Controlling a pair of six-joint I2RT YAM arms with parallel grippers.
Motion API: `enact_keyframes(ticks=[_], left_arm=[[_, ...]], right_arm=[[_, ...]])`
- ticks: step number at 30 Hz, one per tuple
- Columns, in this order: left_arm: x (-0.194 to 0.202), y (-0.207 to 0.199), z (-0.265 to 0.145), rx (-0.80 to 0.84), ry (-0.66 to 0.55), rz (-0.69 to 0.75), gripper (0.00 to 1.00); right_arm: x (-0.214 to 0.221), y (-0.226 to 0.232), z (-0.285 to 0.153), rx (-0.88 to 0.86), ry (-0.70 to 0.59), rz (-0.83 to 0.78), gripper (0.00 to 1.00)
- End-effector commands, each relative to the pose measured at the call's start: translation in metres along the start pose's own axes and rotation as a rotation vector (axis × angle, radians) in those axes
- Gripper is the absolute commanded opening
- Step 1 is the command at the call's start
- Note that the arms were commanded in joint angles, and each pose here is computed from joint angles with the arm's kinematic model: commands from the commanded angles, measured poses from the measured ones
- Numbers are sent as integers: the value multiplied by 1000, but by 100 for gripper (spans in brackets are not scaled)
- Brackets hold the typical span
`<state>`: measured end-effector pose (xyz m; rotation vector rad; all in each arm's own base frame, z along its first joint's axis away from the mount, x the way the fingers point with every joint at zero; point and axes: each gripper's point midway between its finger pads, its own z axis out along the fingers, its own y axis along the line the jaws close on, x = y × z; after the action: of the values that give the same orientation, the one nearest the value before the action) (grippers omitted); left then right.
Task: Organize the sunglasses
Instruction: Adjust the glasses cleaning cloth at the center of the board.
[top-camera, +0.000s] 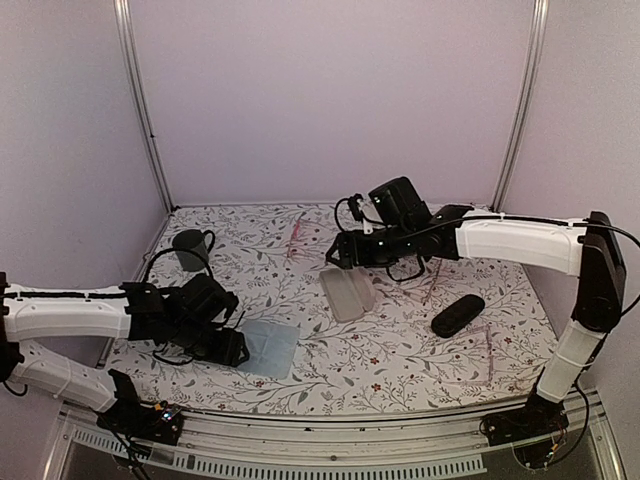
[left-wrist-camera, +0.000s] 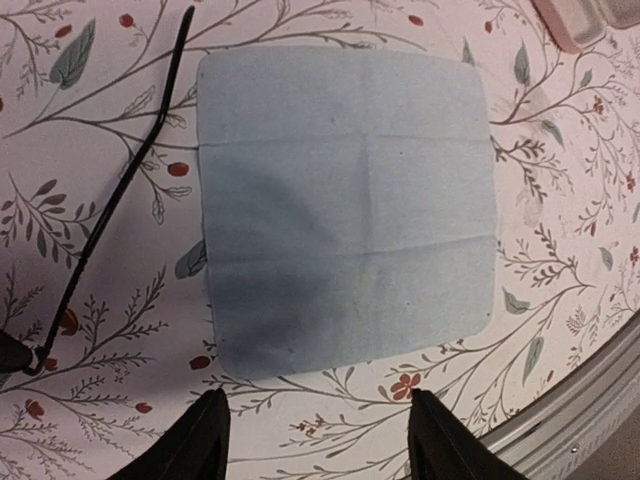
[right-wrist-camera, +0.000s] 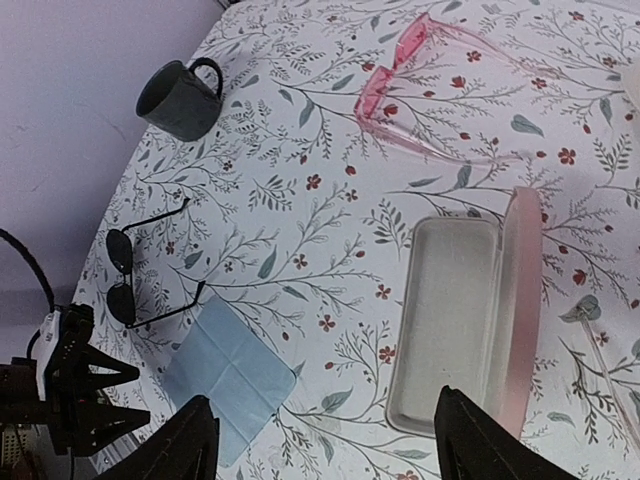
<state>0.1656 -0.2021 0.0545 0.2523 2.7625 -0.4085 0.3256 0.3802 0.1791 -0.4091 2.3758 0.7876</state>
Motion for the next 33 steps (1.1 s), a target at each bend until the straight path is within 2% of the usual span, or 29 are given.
enact_keyframes(ticks=[1, 6, 14, 17, 25, 33], left_arm=[[0, -2, -5, -34, 43, 26, 62], [3, 18, 1, -122, 21, -58, 56], [2, 9, 0, -5, -51, -171, 51], [10, 11, 5, 9, -34, -187, 47], [22, 22, 18, -15, -24, -206, 45], [16, 25, 27, -22, -66, -227, 37]], right_arm=[[-4, 25, 18, -116, -13, -93, 76], [18, 33, 28, -141, -15, -59, 74], [36, 62, 13, -173, 5, -23, 73], [46, 67, 6, -167, 14, -24, 73], [84, 59, -9, -125, 78, 52, 73], [105, 54, -20, -109, 93, 66, 72]])
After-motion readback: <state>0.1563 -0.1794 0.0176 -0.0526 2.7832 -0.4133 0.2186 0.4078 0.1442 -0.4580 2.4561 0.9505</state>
